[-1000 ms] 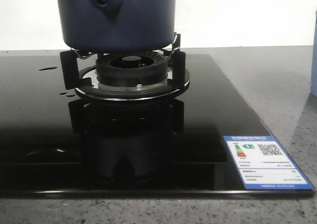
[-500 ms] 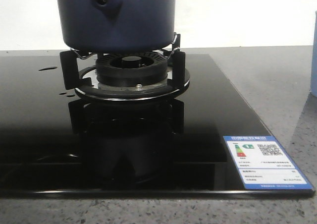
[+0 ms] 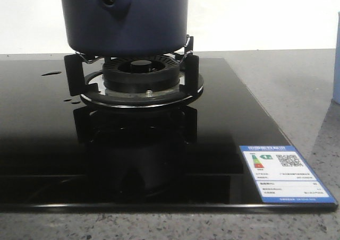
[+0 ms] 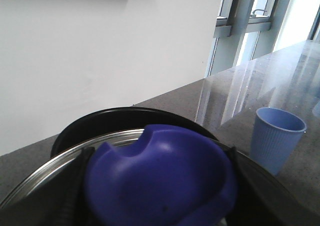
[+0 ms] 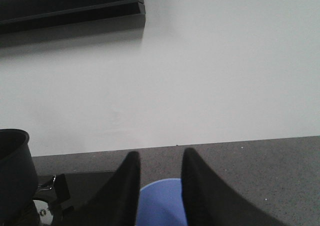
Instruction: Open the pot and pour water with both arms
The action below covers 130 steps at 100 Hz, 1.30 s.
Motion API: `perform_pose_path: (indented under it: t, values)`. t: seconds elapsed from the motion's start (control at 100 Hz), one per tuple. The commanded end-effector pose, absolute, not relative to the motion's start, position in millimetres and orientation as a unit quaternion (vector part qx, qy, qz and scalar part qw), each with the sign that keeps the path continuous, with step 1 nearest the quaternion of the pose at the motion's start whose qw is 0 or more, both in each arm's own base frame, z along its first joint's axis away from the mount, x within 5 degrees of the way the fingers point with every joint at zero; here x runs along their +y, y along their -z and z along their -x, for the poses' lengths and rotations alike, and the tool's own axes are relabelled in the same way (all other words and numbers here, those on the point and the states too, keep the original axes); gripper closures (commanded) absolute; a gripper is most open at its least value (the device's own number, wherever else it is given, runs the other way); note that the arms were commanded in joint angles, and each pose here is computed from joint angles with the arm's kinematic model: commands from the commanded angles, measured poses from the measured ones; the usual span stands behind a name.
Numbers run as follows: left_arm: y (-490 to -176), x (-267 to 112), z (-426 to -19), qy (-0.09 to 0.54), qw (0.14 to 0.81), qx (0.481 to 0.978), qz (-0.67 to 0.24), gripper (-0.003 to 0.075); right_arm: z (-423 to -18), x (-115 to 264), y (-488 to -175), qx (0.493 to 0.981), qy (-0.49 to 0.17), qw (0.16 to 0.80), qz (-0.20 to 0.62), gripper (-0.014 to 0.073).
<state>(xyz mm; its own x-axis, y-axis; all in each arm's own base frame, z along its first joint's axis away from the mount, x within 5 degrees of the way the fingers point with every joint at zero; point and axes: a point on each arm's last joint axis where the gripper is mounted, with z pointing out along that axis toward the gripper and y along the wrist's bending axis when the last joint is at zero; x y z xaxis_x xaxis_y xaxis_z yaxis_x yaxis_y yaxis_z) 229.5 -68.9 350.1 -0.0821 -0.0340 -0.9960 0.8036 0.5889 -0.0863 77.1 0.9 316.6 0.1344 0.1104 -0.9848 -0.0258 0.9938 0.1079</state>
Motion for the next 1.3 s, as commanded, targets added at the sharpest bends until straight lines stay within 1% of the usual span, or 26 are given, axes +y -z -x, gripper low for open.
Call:
perform_pose_path:
  t: [0.0,0.09,0.18,0.45,0.6,0.67,0.84,0.91,1.06,1.29]
  values:
    - [-383.6,-74.3,-224.8,0.373,0.654,0.598,-0.275,0.0471,-74.9,0.3,-327.7,0.634,-0.059,0.769,-0.046,0.0463]
    - [-388.3,-79.0,-228.0,0.368,0.656,0.598,-0.276,0.0471,-75.5,0.7,-323.5,0.653,-0.075,0.751,-0.059,0.0464]
    - [-391.1,-84.7,-233.9,0.37,0.656,0.591,-0.289,0.0471,-75.8,1.0,-321.6,0.661,-0.078,0.744,-0.062,0.0464]
    - [-392.2,-104.4,-256.0,0.392,0.639,0.585,-0.309,0.0471,-75.6,1.0,-322.6,0.659,-0.078,0.746,-0.062,0.0464]
    - [-394.6,-115.7,-263.0,0.404,0.633,0.577,-0.321,0.0471,-72.8,1.0,-333.7,0.647,-0.079,0.756,-0.06,0.0468]
    - [-395.2,-120.5,-267.5,0.408,0.63,0.575,-0.325,0.0471,-71.3,1.0,-339.1,0.641,-0.08,0.761,-0.06,0.0501]
    - [-394.2,-127.4,-278.3,0.411,0.625,0.575,-0.332,0.0471,-69.3,0.9,-345.9,0.631,-0.08,0.769,-0.059,0.0634]
    - [-390.2,-128.4,-283.7,0.412,0.621,0.579,-0.33,0.0471,-69.4,0.9,-345.7,0.632,-0.08,0.769,-0.059,0.0664]
    - [-381.5,-130.6,-294.6,0.415,0.612,0.589,-0.327,0.0471,-69.4,0.9,-345.7,0.632,-0.08,0.769,-0.059,0.0666]
    - [-380.0,-134.9,-296.3,0.386,0.626,0.572,-0.363,0.0471,-69.4,0.9,-345.7,0.632,-0.08,0.769,-0.059,0.0666]
